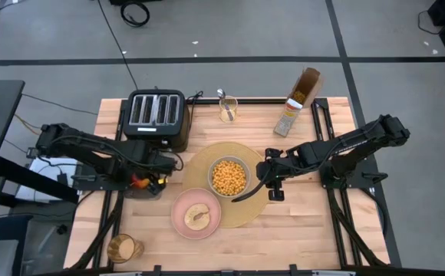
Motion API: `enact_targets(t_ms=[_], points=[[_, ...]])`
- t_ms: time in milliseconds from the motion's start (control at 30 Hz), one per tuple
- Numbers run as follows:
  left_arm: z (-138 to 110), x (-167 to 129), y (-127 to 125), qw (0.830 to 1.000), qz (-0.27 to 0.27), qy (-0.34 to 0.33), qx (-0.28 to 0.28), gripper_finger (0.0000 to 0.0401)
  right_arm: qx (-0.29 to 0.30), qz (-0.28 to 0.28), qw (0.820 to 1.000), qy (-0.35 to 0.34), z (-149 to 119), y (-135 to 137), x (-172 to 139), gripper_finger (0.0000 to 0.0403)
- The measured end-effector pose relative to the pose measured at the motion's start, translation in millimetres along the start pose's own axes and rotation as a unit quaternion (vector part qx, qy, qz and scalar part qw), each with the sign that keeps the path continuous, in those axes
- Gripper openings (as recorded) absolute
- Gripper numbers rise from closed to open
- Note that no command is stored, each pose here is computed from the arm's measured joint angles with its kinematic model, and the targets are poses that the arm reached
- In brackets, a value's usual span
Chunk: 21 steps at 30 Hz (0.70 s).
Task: Arrange a breakfast setting
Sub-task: Put the apple on the table mat to the top left of the gray bowl
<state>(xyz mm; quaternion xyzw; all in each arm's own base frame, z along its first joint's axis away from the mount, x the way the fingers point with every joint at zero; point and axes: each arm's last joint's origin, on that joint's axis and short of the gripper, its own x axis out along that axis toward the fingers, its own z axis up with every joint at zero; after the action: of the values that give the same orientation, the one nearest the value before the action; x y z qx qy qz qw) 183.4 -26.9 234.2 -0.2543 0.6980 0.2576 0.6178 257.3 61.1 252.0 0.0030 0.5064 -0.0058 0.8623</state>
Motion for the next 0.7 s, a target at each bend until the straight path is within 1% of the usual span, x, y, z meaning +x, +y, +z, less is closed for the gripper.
enact_targets(t_ms=[133,233,400,567,700], points=[[4,16,13,0.999,0.022,0.026,-0.005,0.0346,0.0,0.0,1.0,0.0,0,0,0,0.0132],[10,27,24,0.999,0.023,0.045,-0.016,0.0346,-0.001,0.0,1.0,0.0,0,0,0,0.0132],[20,29,38,0.998,0.017,0.052,-0.033,0.0346,0.004,-0.002,1.0,-0.001,0,0,0,0.0132],[30,33,55,0.995,0.009,0.06,-0.077,0.0346,0.008,-0.002,1.0,-0.001,0,0,0,0.0132],[38,37,62,0.994,-0.004,0.069,-0.09,0.0346,0.008,-0.002,1.0,-0.001,0,0,0,0.0132]])
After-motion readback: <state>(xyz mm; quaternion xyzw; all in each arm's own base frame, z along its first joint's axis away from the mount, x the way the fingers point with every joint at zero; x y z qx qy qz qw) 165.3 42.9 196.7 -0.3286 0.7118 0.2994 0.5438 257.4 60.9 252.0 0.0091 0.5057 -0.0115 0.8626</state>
